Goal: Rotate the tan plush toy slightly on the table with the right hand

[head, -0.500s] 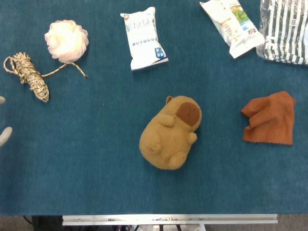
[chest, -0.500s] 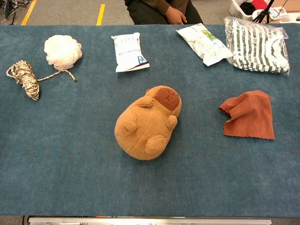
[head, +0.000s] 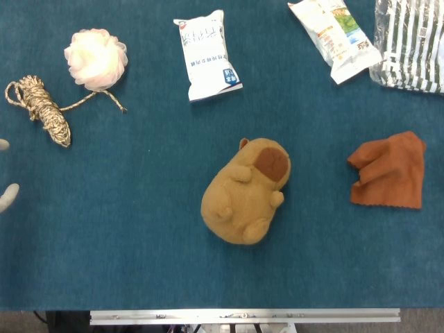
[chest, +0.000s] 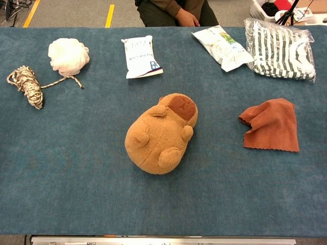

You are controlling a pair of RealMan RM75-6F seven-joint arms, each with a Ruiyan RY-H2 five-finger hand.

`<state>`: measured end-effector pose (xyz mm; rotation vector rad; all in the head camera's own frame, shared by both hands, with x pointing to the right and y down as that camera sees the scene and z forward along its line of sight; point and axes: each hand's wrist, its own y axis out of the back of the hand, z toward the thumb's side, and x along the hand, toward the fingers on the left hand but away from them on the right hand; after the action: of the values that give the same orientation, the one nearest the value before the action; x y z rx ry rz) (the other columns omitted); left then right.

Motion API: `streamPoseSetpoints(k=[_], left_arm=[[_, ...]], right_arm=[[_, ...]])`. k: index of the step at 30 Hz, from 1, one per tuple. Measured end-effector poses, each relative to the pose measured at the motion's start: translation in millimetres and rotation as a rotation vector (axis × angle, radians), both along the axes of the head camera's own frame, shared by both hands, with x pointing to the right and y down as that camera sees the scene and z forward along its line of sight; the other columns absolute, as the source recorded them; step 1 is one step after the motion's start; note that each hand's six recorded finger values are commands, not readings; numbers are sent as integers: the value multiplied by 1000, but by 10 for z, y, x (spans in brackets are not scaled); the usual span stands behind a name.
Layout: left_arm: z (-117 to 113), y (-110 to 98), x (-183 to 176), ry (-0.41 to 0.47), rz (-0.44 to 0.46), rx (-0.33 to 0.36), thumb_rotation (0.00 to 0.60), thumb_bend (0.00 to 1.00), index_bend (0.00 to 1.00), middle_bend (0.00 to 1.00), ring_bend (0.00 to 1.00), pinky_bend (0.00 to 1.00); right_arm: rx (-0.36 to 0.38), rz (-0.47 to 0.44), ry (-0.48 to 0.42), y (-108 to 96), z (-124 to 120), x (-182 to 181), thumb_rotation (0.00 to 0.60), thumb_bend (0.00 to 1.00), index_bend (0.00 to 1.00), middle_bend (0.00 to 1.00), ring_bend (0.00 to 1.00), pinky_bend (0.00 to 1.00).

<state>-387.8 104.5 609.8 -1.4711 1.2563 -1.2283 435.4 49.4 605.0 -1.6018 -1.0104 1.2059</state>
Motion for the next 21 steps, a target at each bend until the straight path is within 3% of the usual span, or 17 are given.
streamPoseSetpoints(k=[3, 6, 9, 13, 16, 21], left_arm=[[-4, 3, 7, 1, 2, 0, 600, 169, 347, 233, 131, 140], [-18, 6, 6, 8, -2, 4, 600, 169, 347, 233, 131, 140], [-22, 16, 4, 8, -3, 4, 600, 169, 347, 233, 131, 140], [-24, 27, -4, 6, -7, 3, 600, 169, 347, 232, 131, 140], [-32, 33, -14, 9, -11, 7, 600, 169, 347, 232, 131, 140], [-25, 50, -26, 8, -11, 3, 600, 169, 347, 232, 132, 140]], right_arm=[[-25, -40, -23, -35, 30, -103, 600, 419, 38, 255, 127, 221], [-55, -91, -31, -58, 60, -218, 600, 577, 38, 255, 127, 221], [-88, -154, -44, -91, 95, -384, 600, 669, 40, 255, 127, 221], [-135, -232, -69, -125, 146, -642, 600, 796, 201, 267, 127, 221], [-146, -281, -64, -152, 169, -811, 600, 802, 278, 269, 127, 221], [-183, -347, -48, -199, 280, -1084, 600, 738, 282, 269, 127, 221]])
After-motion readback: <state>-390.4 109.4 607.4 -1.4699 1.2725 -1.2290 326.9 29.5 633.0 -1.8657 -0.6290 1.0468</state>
